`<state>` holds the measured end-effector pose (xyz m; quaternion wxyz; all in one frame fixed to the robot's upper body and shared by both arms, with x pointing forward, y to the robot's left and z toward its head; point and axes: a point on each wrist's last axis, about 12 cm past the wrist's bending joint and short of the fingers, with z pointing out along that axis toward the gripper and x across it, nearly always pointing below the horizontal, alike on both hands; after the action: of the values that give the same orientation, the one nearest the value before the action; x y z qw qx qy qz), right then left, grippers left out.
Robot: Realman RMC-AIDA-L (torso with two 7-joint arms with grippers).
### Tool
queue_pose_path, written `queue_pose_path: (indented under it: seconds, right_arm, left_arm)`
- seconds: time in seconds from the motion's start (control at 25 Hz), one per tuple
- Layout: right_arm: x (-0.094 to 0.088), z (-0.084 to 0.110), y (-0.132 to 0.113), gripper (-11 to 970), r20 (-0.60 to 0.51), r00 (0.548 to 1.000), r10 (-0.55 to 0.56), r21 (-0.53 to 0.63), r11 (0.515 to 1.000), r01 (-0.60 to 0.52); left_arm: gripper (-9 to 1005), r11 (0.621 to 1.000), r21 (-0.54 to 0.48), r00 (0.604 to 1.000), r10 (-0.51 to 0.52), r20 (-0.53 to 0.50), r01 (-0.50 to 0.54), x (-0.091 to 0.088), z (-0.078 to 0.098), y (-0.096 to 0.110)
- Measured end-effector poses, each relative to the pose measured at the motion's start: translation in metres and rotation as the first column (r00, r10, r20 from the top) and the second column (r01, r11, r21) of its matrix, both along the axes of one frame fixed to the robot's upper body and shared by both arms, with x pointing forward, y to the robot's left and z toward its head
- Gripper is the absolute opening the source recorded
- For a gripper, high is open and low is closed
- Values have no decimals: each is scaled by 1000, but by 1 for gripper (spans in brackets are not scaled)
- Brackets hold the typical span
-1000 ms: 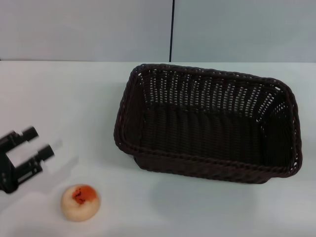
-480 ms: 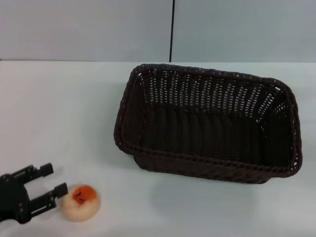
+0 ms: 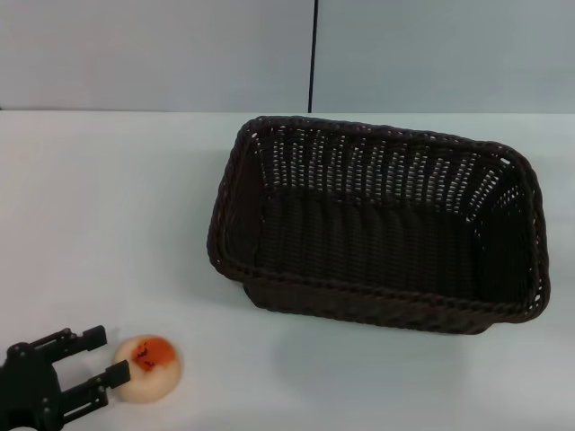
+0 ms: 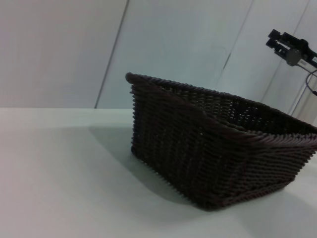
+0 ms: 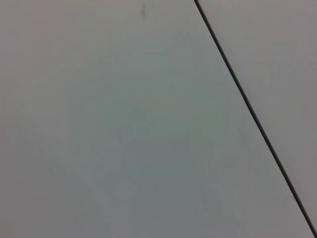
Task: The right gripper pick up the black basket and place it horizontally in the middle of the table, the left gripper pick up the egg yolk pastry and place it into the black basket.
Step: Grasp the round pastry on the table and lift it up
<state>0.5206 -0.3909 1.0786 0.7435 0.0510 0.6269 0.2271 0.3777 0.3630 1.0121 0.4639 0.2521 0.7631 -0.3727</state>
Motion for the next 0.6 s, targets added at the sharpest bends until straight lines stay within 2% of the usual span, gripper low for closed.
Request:
queue_pose_path:
  seconds: [0.2, 0.24, 0.36, 0.6]
  right_arm:
    - [-1, -1, 1, 484, -4, 1000, 3, 1, 1000, -3]
    - [-1, -2, 1, 484, -6, 1000, 2, 3, 1000, -2]
    - [-2, -3, 2, 484, -9, 1000, 1, 8, 1000, -1]
    - [-2, -4, 2, 484, -11, 1000, -1, 10, 1000, 1]
  left_arm:
    - [673, 1000, 0, 1000, 0, 0, 0, 0, 0, 0]
    - [670, 1000, -9, 1000, -19, -8, 19, -1, -2, -6]
    - [565, 999, -6, 999, -39, -17, 39, 1, -5, -13]
    - [551, 999, 3, 998, -54, -21, 54, 5, -7, -17]
